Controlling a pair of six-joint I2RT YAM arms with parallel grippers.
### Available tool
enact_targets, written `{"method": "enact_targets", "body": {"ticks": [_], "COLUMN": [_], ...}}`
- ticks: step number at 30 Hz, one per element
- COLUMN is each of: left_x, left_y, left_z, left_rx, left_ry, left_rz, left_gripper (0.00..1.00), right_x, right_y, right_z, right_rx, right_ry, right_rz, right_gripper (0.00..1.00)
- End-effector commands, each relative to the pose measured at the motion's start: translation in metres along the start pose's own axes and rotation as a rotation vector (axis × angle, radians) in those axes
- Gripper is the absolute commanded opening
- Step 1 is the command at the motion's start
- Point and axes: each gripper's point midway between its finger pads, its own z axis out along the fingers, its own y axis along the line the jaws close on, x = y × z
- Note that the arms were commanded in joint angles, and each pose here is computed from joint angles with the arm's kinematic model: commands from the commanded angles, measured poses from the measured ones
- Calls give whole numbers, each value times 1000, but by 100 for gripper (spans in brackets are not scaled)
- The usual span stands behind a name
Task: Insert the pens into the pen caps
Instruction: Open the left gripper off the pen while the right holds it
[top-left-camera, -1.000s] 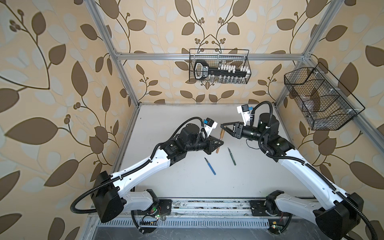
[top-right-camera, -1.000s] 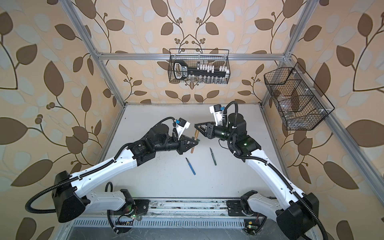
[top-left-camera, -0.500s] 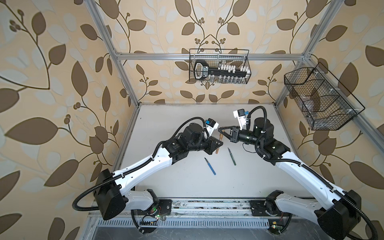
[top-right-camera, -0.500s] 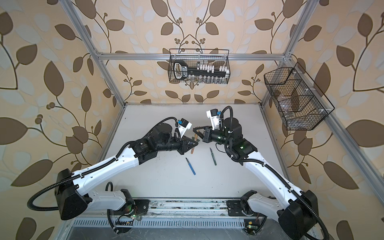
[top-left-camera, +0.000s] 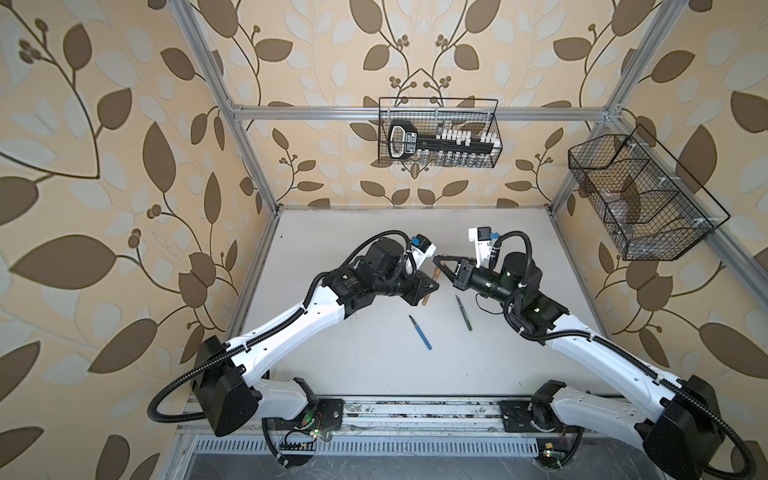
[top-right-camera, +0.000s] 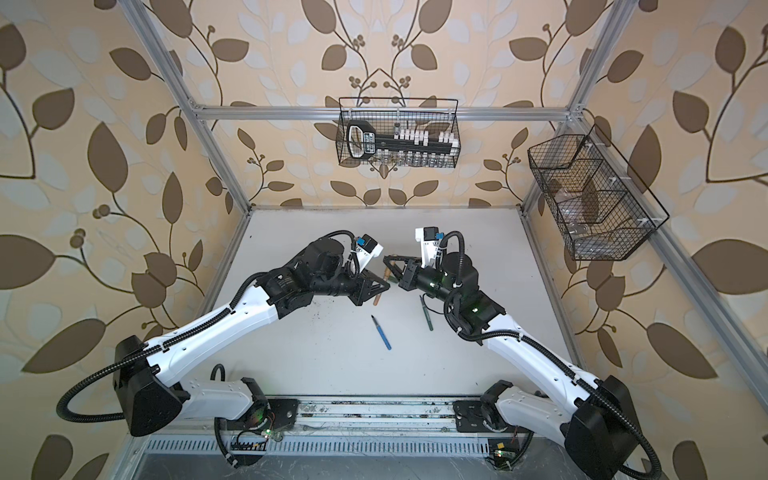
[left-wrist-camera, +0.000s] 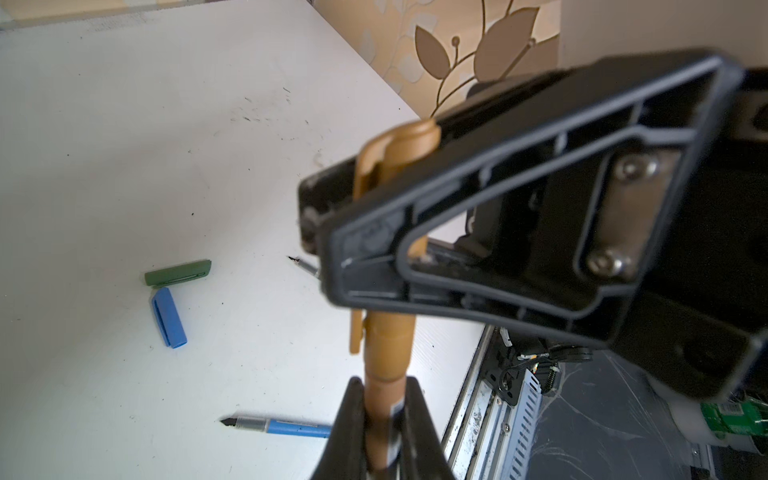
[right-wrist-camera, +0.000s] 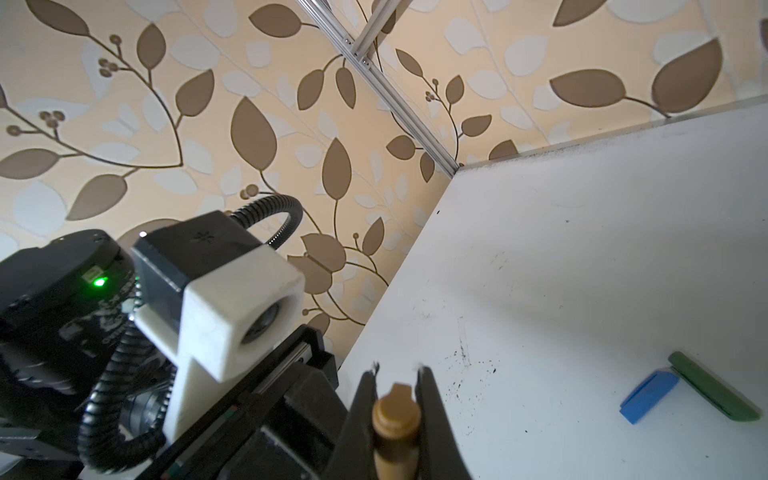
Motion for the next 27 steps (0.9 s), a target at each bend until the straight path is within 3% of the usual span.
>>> {"method": "enact_targets", "body": {"ticks": [1, 6, 11, 13, 16, 20, 23, 27], "left_x": [-186, -182, -159, -146, -122, -85, -61, -37], "left_y": [-33, -53, -39, -34, -21, 1, 18, 36], "left_z": [-111, -97, -91, -84, -69, -55, -54, -65], "left_rx": [-31, 104, 48, 34, 24, -23, -97, -195], "left_ry": [-713, -653, -583, -517, -451, -372, -323, -315], "left_rz": [228, 261, 231, 208, 141, 48, 2, -40], "left_gripper": [0, 0, 0, 0, 15, 46, 57, 70], "right_x": [134, 147, 135, 113, 64, 3, -25, -45], "right_y": [-22, -15, -28, -36, -43, -50, -56, -85], "right_z": [-15, -11, -20, -24, -31, -36, -34, -35], "right_rx": [22, 19, 72, 104, 130, 188, 209, 353], "right_ry": [447, 488, 466, 429, 322, 242, 232, 289], "right_rz": [176, 179, 181, 162, 123, 40, 1, -59], "right_gripper": [0, 0, 0, 0, 0, 0, 0, 0]}}
